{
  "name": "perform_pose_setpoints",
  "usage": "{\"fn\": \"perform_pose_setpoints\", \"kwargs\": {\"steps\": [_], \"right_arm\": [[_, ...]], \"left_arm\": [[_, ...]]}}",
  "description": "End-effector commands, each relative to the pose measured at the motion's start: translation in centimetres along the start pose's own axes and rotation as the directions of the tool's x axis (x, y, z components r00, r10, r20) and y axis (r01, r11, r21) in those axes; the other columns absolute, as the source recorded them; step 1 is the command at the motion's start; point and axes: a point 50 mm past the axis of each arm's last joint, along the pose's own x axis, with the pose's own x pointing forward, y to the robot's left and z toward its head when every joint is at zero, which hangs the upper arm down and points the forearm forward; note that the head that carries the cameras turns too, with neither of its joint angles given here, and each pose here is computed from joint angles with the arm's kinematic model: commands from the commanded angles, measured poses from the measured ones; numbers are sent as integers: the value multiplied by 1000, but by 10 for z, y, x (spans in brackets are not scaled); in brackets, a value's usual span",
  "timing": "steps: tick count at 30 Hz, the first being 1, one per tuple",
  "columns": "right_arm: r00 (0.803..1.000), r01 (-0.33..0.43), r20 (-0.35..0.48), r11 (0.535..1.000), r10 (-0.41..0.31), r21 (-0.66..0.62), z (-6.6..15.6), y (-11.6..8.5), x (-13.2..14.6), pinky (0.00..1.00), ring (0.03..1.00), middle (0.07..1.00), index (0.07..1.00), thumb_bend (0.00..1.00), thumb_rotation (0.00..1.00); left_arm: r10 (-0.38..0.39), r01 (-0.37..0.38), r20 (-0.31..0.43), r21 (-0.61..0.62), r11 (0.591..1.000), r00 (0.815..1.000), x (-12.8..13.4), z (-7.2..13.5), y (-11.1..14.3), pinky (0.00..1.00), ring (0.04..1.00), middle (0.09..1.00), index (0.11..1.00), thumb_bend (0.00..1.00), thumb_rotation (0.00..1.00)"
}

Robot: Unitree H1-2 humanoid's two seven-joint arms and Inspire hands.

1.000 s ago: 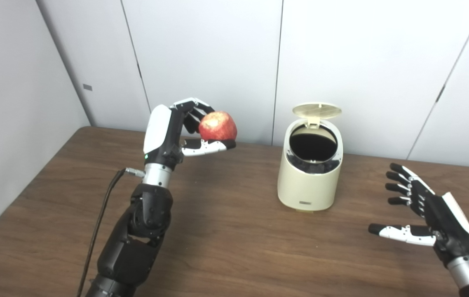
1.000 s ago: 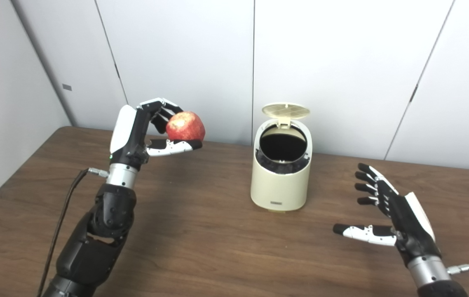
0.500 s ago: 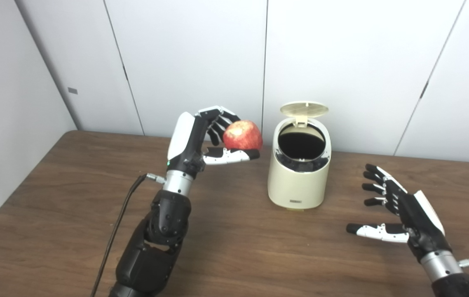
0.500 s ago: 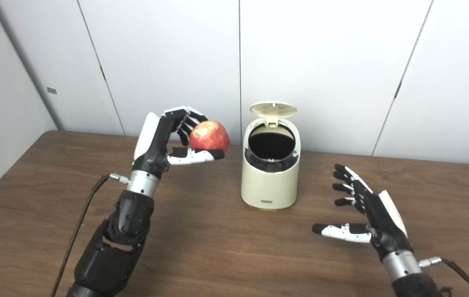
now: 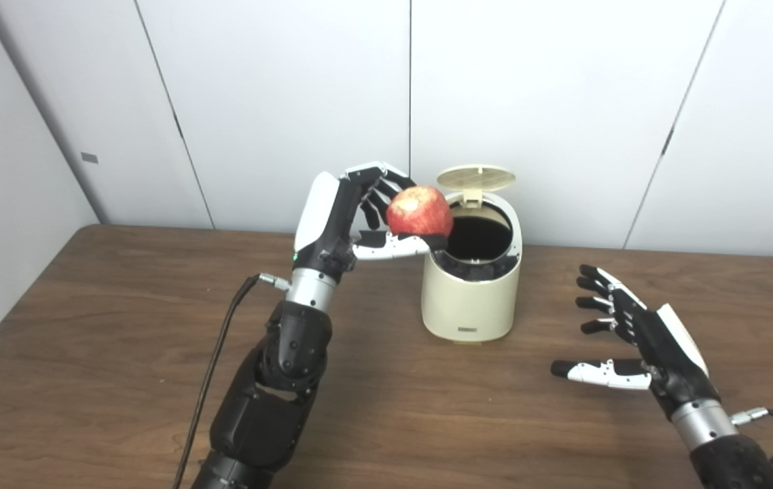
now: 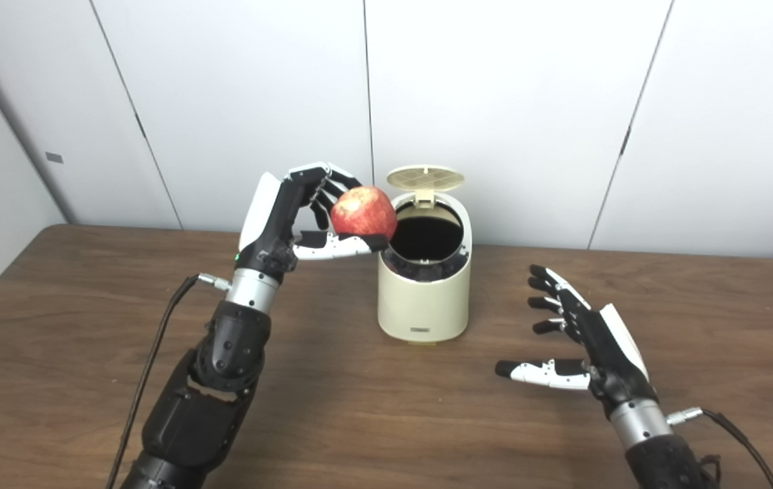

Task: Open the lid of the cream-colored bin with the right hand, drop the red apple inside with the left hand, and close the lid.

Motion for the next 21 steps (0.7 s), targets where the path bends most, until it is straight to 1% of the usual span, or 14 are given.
{"fn": "perform_pose_setpoints", "kwargs": {"steps": [1, 4, 8, 13, 15, 18, 21], "right_arm": [[996, 36, 87, 999, -35, -9, 17, -7, 6, 646, 807, 883, 894, 713, 160], [995, 38, 91, 999, -38, -1, 16, -8, 6, 665, 815, 885, 894, 710, 147], [995, 43, 89, 999, -43, 2, 18, -7, 6, 643, 822, 887, 893, 708, 143], [994, 47, 96, 999, -48, 12, 18, -6, 6, 650, 819, 883, 890, 709, 132], [994, 48, 96, 999, -50, 16, 19, -5, 6, 663, 822, 882, 889, 711, 138], [994, 51, 95, 999, -51, 11, 19, -5, 6, 653, 822, 885, 893, 710, 151], [994, 54, 97, 998, -55, 10, 20, -5, 7, 664, 825, 885, 892, 709, 141]], "left_arm": [[30, -28, 95, -25, 999, 995, 21, 22, 1, 228, 330, 442, 495, 526, 0], [30, -28, 101, -26, 999, 994, 25, 24, -5, 220, 321, 440, 495, 526, 0], [30, -28, 106, -19, 999, 994, 29, 26, -10, 219, 319, 438, 497, 525, 0], [31, -30, 113, -17, 999, 993, 33, 27, -17, 225, 325, 439, 495, 526, 0], [33, -31, 114, -23, 999, 993, 34, 26, -20, 231, 329, 440, 494, 526, 0], [40, -35, 119, -42, 998, 992, 35, 24, -25, 233, 329, 442, 493, 526, 0], [48, -43, 120, -41, 998, 992, 36, 21, -29, 241, 337, 448, 491, 526, 0]]}}
